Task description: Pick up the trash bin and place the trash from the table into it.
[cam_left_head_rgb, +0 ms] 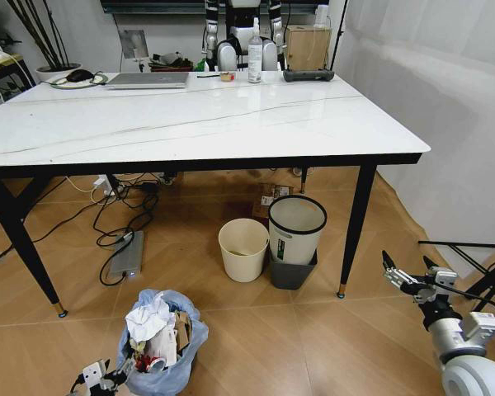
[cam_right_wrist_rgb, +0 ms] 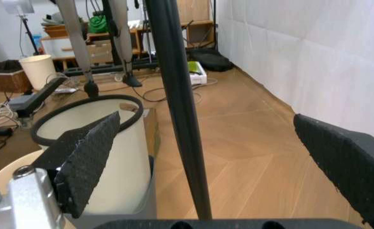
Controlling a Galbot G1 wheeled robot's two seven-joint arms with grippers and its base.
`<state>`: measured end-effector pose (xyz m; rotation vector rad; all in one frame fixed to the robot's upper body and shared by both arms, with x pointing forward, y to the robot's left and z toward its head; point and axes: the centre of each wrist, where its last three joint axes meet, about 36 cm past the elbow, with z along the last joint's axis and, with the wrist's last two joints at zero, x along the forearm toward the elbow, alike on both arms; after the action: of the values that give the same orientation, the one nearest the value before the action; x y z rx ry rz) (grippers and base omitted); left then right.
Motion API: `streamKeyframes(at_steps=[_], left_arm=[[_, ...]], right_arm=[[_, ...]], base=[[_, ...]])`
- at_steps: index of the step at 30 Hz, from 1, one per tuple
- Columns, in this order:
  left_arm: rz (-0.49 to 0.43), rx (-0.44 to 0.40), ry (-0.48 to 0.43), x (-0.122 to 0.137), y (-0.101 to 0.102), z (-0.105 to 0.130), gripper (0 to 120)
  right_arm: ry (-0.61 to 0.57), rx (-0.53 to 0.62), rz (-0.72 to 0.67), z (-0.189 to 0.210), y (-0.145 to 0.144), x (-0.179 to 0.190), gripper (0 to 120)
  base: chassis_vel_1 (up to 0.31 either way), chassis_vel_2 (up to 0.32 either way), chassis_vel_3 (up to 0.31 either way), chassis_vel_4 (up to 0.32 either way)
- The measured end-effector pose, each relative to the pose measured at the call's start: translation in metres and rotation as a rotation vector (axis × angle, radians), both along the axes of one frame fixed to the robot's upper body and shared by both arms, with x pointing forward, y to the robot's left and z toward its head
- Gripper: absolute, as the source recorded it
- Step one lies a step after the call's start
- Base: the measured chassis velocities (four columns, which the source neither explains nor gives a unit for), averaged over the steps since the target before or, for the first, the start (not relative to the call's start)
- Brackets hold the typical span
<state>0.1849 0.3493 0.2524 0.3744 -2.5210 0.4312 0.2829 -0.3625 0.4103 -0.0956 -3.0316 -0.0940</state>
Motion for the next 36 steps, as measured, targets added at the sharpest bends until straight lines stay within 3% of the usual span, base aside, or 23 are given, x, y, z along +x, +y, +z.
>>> streamKeyframes(at_steps=[6, 11, 17, 22, 36], left_arm=[[-0.013, 0.039, -0.063, -0.008, -0.001, 0.023, 91], [-0.065, 0.129, -0.159, -0.017, -0.002, 0.040, 97], [-0.165, 0.263, -0.429, -0.008, 0.001, 0.109, 100], [-0.196, 0.407, -0.582, 0.003, 0.011, 0.136, 100], [-0.196, 0.424, -0.598, 0.005, 0.013, 0.139, 100]], right_arm=[[0.000, 0.000, 0.000, 0.000, 0.000, 0.000, 100], [0.000, 0.000, 0.000, 0.000, 0.000, 0.000, 100], [0.000, 0.000, 0.000, 0.000, 0.000, 0.000, 100], [0.000, 0.000, 0.000, 0.000, 0.000, 0.000, 100], [0.000, 0.000, 0.000, 0.000, 0.000, 0.000, 100]], base=[[0.000, 0.000, 0.000, 0.000], [0.000, 0.000, 0.000, 0.000], [0.000, 0.000, 0.000, 0.000], [0.000, 0.000, 0.000, 0.000], [0.000, 0.000, 0.000, 0.000]])
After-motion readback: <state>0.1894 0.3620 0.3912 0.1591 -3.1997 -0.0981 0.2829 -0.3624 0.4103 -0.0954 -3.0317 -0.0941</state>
